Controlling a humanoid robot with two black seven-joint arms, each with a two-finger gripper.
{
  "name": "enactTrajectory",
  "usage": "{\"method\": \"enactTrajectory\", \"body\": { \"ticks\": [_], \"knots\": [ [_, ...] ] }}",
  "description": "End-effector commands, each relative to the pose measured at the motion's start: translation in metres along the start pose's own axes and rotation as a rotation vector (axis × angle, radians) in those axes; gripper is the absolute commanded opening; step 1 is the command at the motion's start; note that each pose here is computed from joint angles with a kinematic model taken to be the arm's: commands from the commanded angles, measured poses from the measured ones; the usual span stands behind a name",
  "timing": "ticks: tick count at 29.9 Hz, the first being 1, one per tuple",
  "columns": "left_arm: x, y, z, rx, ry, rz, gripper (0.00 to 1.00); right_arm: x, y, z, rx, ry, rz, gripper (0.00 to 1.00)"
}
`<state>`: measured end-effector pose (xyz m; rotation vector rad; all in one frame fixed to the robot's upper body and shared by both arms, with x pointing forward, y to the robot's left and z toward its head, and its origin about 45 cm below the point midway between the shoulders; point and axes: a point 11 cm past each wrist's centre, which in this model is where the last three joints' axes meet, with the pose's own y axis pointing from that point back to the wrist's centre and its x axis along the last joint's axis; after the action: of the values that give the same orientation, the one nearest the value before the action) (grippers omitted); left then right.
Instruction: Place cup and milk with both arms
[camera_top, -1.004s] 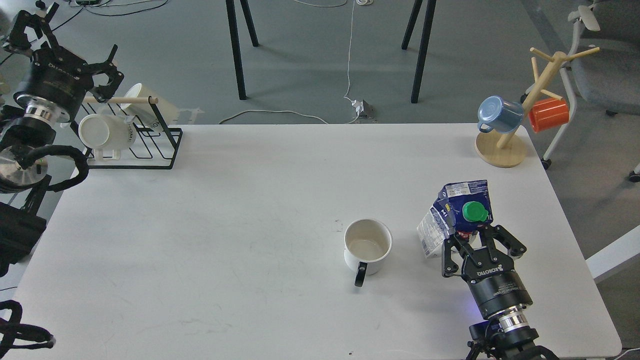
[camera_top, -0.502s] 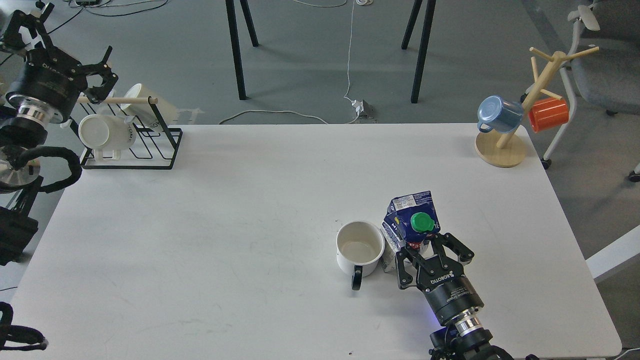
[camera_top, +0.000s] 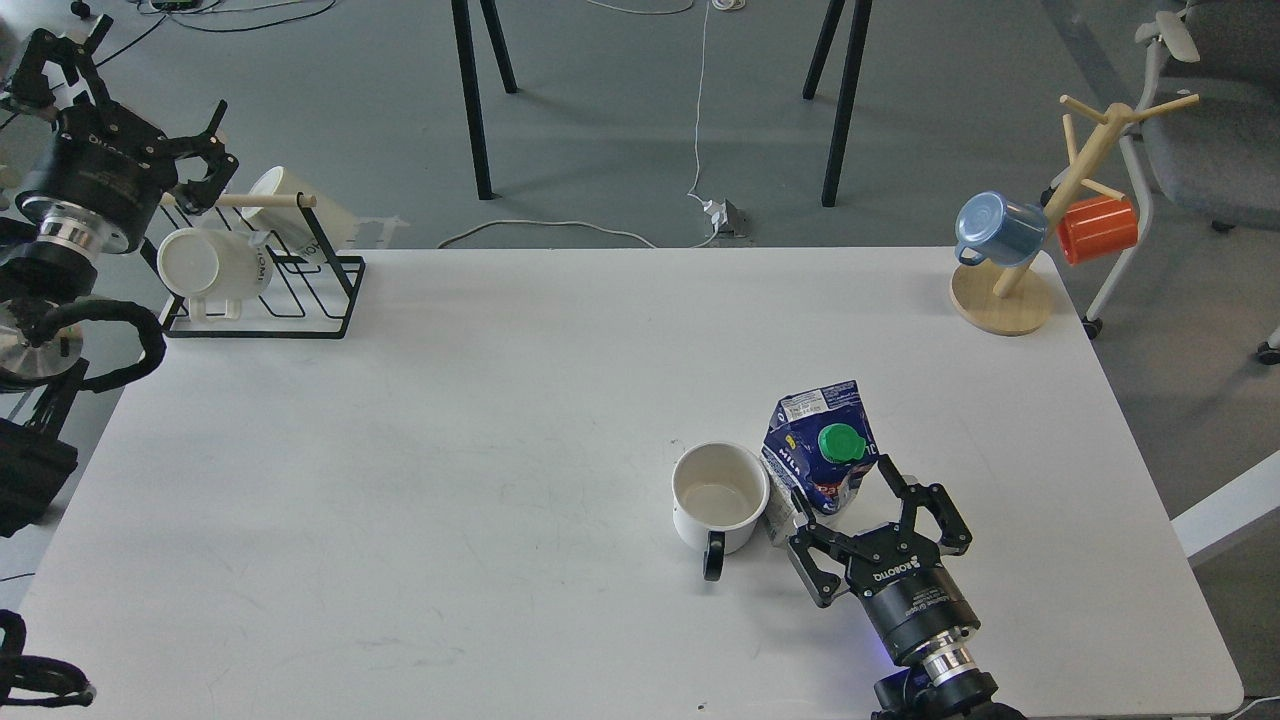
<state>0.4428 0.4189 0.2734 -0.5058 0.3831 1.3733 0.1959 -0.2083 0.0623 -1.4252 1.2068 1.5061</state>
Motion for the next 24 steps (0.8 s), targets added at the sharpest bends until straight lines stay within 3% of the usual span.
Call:
{"method": "enactTrajectory", "body": {
  "ticks": [1, 9, 14, 18, 24],
  "knots": [
    [0.001, 0.001, 0.0, -0.002, 0.002, 0.0, 0.99, 0.014, 0.022, -0.007, 0.003, 0.019, 0.056, 0.98],
    [0.0, 0.0, 0.0, -0.01, 0.01, 0.001, 0.99, 0.011, 0.075, -0.051, 0.018, 0.12, 0.119, 0.98],
    [-0.001, -0.001, 0.0, -0.011, 0.024, -0.002, 0.99, -0.023, 0.078, -0.135, 0.116, 0.307, 0.081, 0.98],
    [-0.001, 0.0, -0.006, -0.014, 0.036, 0.005, 0.99, -0.082, 0.045, -0.197, 0.225, 0.443, -0.062, 0.98],
    [-0.016, -0.006, -0.031, -0.003, 0.1, -0.018, 0.99, -0.168, -0.017, -0.244, 0.343, 0.52, -0.3, 0.98]
  ]
}}
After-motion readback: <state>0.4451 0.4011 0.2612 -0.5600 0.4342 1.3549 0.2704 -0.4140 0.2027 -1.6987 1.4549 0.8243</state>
